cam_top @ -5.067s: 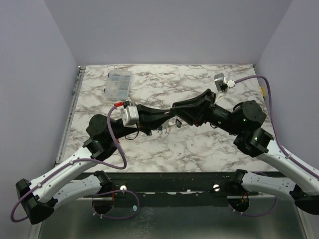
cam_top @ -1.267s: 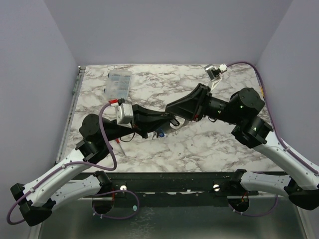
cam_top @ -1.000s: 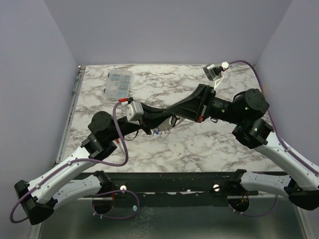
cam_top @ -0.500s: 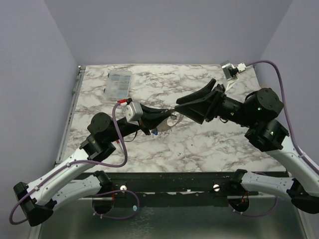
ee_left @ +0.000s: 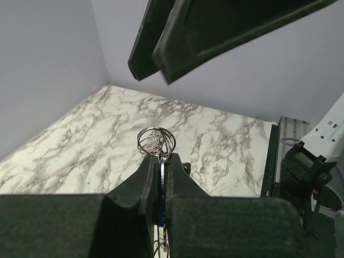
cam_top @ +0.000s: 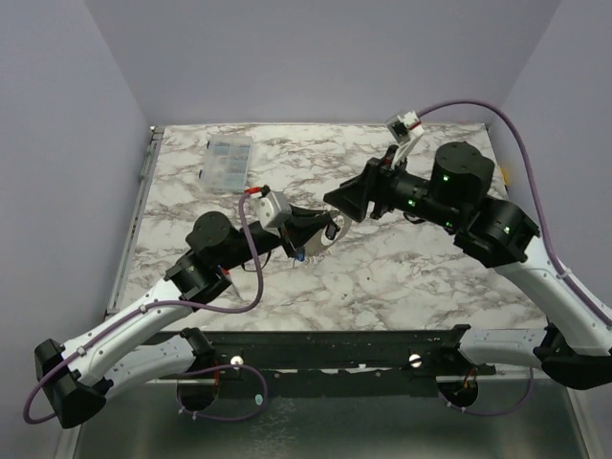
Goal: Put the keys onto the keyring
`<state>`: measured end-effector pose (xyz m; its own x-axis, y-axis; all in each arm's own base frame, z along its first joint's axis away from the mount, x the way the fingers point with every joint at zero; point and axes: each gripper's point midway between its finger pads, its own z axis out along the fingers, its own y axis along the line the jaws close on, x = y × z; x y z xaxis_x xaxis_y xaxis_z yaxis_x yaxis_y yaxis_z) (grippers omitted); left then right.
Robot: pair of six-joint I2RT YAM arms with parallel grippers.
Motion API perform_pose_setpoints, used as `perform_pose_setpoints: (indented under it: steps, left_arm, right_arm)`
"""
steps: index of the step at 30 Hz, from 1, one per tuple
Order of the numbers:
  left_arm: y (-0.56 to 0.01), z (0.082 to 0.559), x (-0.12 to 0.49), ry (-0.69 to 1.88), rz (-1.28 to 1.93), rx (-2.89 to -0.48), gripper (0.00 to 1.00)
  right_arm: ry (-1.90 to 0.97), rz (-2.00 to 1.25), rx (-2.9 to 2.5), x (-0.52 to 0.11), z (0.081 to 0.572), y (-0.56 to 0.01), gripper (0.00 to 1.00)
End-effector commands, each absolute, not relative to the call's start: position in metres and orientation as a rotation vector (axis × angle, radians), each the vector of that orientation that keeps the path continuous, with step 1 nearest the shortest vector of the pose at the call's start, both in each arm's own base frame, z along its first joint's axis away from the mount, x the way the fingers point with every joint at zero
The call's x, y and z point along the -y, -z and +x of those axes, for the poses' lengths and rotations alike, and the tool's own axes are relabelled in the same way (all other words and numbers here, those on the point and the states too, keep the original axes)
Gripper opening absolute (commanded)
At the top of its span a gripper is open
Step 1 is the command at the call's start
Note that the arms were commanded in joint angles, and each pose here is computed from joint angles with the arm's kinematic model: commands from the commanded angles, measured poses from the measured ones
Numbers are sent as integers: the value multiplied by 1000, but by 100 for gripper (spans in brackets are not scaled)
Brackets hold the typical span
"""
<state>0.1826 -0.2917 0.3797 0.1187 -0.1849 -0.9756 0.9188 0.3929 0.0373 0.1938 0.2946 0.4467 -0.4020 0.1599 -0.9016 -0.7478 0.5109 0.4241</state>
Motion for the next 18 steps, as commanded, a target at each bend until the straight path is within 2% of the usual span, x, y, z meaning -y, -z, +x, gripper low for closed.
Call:
perform_pose_setpoints:
  steps: [1, 6, 12, 14, 18]
  left_arm:
    - [-368, 204, 298, 881, 792, -1220, 0]
    - [-353, 217, 305, 834, 812, -1252, 0]
    - [-348, 221, 309, 826, 808, -1254, 0]
    - [-347, 222, 309, 826, 809, -1256, 0]
    - [-350, 218, 309, 858, 794, -1256, 0]
  right_arm:
    - [-934, -512, -1890, -290, 207, -409, 58]
    - [-879, -529, -1946, -292, 213, -394, 49]
    - [-786, -528, -2009, -286, 221, -372, 49]
    - [-797, -544, -1987, -285, 218, -372, 53]
    - [-775, -575, -1758, -265, 213, -396, 70]
